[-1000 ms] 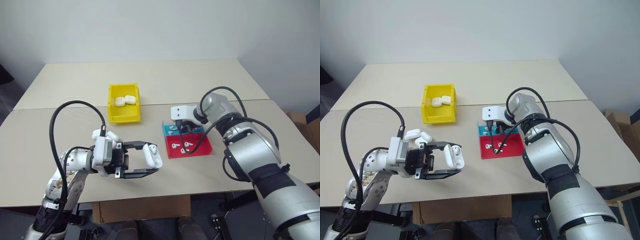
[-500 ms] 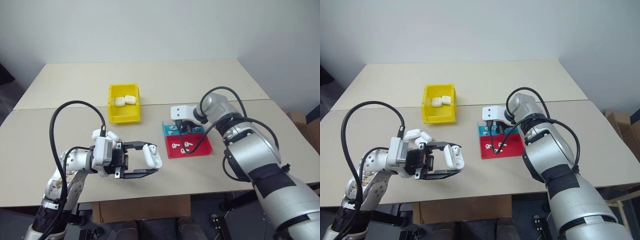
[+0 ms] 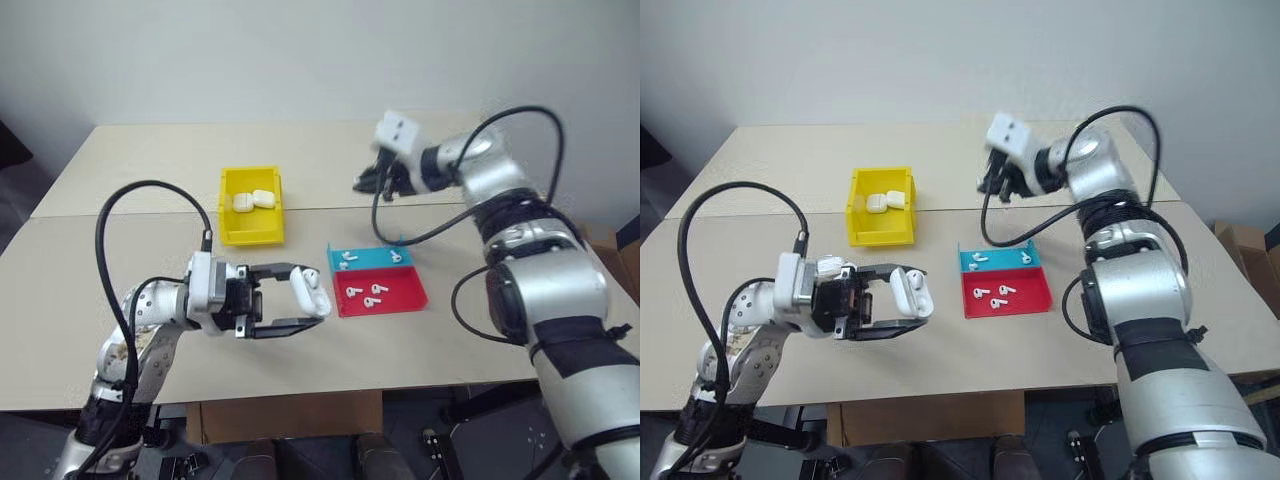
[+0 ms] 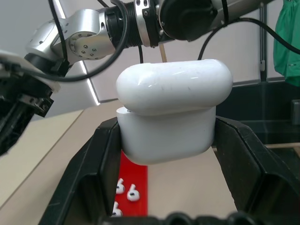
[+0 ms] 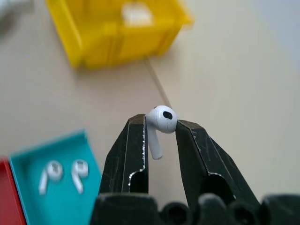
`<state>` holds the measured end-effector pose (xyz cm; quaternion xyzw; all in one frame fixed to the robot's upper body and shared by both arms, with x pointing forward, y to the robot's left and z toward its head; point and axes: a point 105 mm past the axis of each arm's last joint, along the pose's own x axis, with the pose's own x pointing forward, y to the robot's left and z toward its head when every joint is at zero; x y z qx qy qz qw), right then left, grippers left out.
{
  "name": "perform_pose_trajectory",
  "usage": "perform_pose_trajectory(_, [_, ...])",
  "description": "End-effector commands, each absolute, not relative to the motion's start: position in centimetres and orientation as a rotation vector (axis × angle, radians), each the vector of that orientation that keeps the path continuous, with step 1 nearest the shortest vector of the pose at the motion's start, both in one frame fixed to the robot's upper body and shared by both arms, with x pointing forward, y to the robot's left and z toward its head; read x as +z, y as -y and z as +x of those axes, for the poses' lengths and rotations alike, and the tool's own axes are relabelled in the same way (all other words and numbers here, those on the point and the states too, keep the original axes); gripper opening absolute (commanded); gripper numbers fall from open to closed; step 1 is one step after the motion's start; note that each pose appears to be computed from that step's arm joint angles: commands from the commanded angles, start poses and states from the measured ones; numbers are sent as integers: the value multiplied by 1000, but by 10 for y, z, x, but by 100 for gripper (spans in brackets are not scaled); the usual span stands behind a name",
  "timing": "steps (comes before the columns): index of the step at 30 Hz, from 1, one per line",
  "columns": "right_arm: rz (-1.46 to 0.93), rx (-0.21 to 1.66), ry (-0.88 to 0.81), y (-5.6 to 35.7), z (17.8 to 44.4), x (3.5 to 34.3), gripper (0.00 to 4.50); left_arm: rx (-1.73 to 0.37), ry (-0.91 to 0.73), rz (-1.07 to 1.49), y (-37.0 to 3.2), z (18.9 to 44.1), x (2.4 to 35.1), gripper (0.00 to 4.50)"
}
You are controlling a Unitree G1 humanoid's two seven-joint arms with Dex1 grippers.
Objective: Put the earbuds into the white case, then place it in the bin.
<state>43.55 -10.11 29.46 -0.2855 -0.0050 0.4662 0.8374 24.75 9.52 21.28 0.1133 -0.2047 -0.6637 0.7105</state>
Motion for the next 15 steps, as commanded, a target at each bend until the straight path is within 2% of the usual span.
perform_pose_trajectory(1, [-386, 1050, 303, 113, 391, 347, 97, -1483, 495, 224, -92, 250, 227, 275])
perform_pose_trajectory(4, [-221, 1103, 449, 121, 343, 358, 97, -1502, 505, 211, -88, 255, 233, 275])
perform_pose_trajectory(8, [-132, 1175, 562, 119, 290, 352, 97, -1517, 521, 202, -82, 264, 239, 275])
perform_pose_trajectory(15, [120, 1312, 662, 104, 242, 345, 97, -1560, 557, 159, -70, 266, 252, 275])
